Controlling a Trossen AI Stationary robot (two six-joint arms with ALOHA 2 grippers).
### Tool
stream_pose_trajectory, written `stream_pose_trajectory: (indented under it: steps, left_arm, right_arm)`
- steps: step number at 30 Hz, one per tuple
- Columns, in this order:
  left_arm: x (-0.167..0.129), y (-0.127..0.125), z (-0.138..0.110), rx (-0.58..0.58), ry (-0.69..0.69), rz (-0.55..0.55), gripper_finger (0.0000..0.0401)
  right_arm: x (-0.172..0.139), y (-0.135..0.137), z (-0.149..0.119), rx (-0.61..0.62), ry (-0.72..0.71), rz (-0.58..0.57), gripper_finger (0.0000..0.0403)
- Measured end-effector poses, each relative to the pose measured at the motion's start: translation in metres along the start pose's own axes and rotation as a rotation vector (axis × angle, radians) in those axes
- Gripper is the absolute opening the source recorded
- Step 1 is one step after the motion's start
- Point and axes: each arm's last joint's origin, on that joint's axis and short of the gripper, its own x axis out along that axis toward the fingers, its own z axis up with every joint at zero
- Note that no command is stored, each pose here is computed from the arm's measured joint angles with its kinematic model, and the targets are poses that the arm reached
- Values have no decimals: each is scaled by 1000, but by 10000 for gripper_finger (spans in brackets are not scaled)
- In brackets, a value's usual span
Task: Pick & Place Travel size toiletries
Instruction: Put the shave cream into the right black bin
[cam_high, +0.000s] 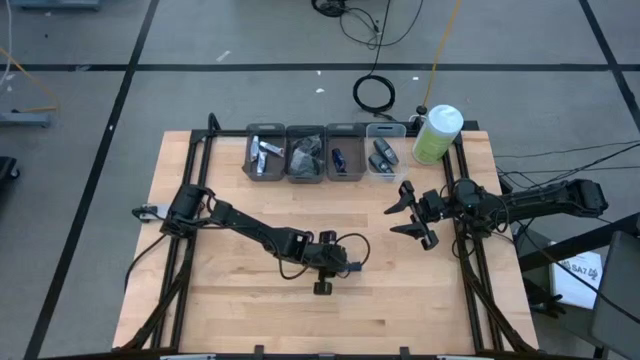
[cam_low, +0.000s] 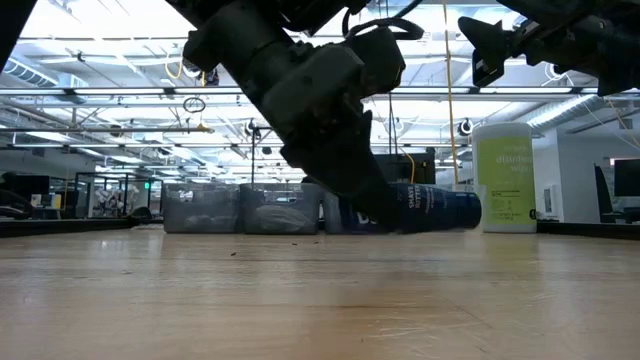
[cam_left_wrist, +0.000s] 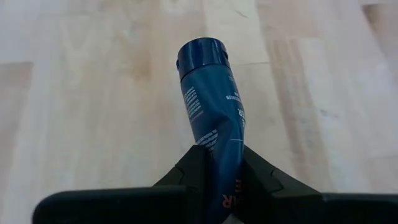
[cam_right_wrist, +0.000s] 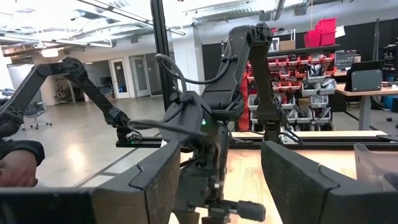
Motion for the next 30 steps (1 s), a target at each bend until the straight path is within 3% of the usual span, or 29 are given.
stream_pose_trajectory:
  steps: [8, 14, 19, 25, 30]
  left_arm:
    - [-24, 5, 11, 41, -12, 76, 52]
    - [-57, 23, 5, 48, -81, 102, 51]
    - [-82, 48, -22, -10, -319, 131, 51]
    - [-106, 68, -51, -54, -743, 167, 51]
    - [-112, 76, -46, -2, -817, 232, 51]
  right_arm:
    - [0, 0, -1, 2, 7, -1, 212]
    - [0, 0, -2, 6, 21, -4, 212]
    - [0, -1, -4, -6, 38, -17, 212]
    - [1, -7, -8, -11, 52, -171, 212]
    - [4, -13, -15, -30, 86, -299, 212]
